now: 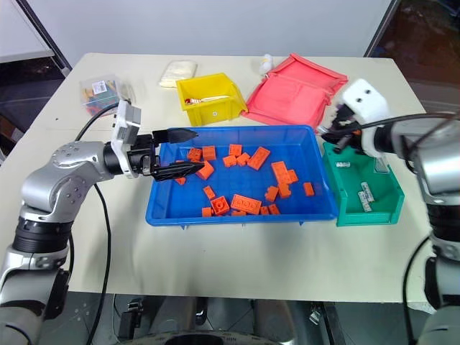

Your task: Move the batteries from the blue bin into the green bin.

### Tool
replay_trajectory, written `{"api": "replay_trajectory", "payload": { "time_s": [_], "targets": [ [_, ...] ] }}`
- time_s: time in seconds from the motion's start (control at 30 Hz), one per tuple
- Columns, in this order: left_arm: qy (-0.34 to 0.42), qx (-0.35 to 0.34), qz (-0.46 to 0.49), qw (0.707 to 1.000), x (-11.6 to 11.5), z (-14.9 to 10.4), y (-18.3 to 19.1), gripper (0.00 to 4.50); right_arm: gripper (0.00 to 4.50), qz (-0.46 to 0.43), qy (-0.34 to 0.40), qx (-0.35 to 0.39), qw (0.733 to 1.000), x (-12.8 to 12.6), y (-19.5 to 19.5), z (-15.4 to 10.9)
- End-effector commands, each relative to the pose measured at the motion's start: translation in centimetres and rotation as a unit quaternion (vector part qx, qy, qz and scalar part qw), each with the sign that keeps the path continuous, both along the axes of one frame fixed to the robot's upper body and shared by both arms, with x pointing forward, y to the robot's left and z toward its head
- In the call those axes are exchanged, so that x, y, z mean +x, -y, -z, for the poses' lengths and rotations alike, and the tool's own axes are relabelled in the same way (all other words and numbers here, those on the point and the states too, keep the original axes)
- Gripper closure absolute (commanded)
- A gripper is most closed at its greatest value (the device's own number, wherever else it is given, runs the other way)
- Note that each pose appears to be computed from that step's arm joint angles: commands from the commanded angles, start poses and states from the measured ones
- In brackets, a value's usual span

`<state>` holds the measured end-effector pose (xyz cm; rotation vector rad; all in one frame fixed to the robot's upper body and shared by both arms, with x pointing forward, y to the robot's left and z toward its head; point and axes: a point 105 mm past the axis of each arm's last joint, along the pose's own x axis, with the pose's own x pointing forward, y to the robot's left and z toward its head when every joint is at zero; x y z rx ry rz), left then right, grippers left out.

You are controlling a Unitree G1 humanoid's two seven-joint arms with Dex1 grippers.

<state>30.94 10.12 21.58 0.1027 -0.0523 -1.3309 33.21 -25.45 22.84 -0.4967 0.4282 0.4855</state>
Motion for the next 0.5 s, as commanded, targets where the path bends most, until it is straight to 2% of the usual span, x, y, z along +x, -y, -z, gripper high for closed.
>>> {"api": "replay_trajectory", "payload": {
  "time_s": [0.03,0.13,0.2,0.3,0.4,0.43,0.5],
  "targets": [
    [0.018,0.0,0.02,1.0,0.0,-0.5,0.4,0.0,4.45,0.01,0.016,0.004,1.0,-1.3,1.0,-1.0],
    [0.018,0.006,0.026,0.999,0.2,-0.3,0.6,0.0,4.45,0.017,0.002,0.006,1.0,-1.9,1.4,0.0],
    [0.022,0.014,0.027,0.999,0.4,-0.1,0.7,0.0,3.35,0.029,-0.009,-0.002,1.0,-2.1,2.0,1.0],
    [0.028,0.022,0.029,0.999,0.5,-0.1,0.8,0.0,1.98,0.04,-0.017,-0.004,0.999,-2.2,2.6,2.0],
    [0.031,0.025,0.03,0.999,0.5,-0.1,0.9,0.0,0.33,0.051,-0.012,-0.006,0.999,-1.9,3.0,2.3],
    [0.032,0.025,0.027,0.999,0.5,-0.2,0.8,0.0,0.02,0.054,-0.007,-0.005,0.999,-1.7,3.0,2.1],
    [0.038,0.023,0.014,0.999,0.7,-0.5,0.4,0.0,0.02,0.056,0.006,0.002,0.998,-1.3,2.9,1.6]
  ]
}}
